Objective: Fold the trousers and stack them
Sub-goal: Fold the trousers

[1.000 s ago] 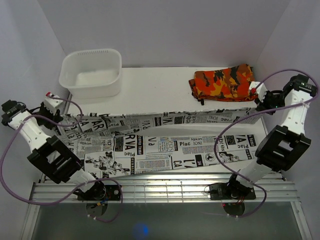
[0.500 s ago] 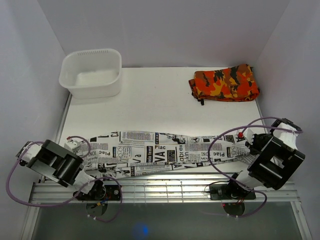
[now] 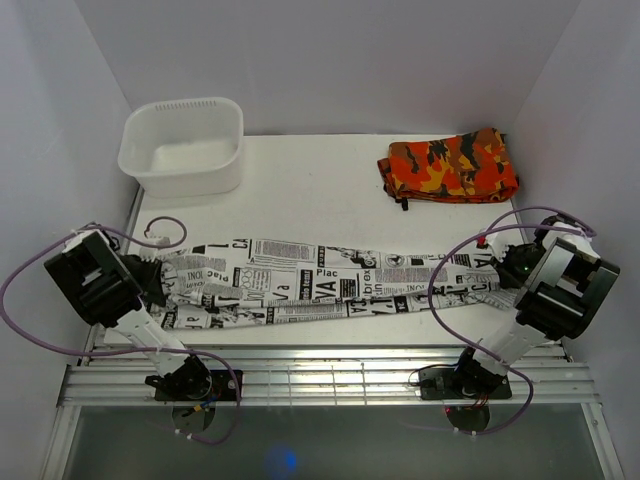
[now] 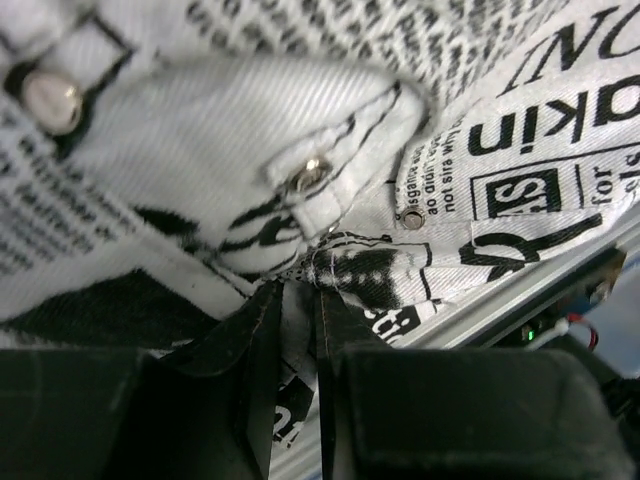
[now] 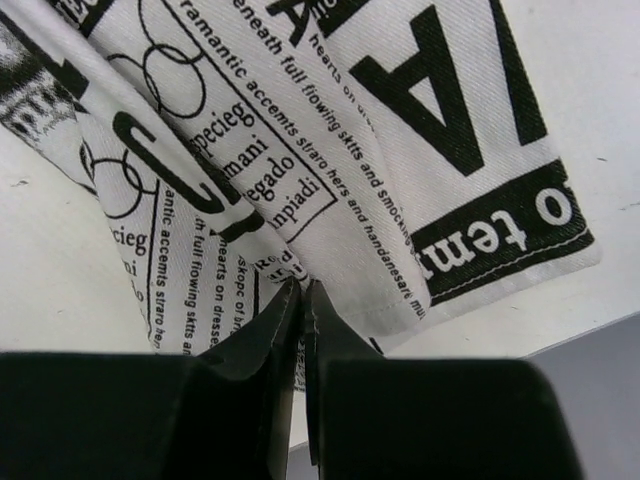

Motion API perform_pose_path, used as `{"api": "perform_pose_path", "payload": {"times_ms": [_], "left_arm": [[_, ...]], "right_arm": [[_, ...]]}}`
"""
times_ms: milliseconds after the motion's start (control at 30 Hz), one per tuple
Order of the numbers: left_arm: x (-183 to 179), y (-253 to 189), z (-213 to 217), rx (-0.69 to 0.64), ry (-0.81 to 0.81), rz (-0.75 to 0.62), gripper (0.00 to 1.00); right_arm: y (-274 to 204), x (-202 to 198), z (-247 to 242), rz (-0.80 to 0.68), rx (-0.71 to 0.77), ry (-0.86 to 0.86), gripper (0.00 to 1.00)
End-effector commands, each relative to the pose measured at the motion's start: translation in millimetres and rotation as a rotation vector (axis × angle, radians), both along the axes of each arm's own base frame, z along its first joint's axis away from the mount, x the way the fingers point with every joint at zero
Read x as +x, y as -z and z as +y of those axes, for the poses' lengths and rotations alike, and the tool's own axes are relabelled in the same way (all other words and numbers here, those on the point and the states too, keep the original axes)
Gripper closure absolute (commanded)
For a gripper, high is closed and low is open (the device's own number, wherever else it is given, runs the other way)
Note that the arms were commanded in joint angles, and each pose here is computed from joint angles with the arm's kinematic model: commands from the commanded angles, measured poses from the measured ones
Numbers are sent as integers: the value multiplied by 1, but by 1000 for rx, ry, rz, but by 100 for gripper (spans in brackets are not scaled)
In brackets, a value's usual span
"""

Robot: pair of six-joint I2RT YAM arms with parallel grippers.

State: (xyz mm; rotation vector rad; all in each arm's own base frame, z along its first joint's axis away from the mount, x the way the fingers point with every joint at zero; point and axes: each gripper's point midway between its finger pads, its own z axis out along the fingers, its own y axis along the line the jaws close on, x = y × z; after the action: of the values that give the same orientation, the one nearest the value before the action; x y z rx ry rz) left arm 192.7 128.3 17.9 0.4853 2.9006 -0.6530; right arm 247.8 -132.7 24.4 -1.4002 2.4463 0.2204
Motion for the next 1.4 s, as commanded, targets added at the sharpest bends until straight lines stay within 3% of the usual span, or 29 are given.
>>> {"api": "perform_pose_path", "payload": {"times_ms": [0, 300, 567, 667, 867, 1033, 1167, 1333, 1367], "left_arm": [[114, 4, 48, 158, -36, -340, 100], [140, -41, 58, 171, -17, -451, 100], [190, -158, 93, 225, -88, -775, 100], [180, -175, 102, 257, -48, -816, 100], [119, -130, 128, 300, -23, -726, 100], [62, -47, 90, 211, 56, -539, 100], [33, 9, 80, 208, 81, -422, 100], [22, 31, 84, 217, 47, -340, 100], [25, 29, 87, 224, 38, -350, 90]], "right_arm": [[-13, 31, -24, -81, -65, 44, 92], [-56, 45, -14, -190, -28, 24, 92], [-116, 75, -30, -324, -54, 43, 92], [-118, 65, -32, -320, -57, 20, 92], [-77, 26, -32, -255, -91, -36, 92], [-31, 3, -28, -206, -131, -56, 92], [-7, -3, -29, -174, -147, -41, 92], [-6, 7, -44, -169, -173, 7, 92], [-8, 8, -44, -169, -168, 14, 92]]}}
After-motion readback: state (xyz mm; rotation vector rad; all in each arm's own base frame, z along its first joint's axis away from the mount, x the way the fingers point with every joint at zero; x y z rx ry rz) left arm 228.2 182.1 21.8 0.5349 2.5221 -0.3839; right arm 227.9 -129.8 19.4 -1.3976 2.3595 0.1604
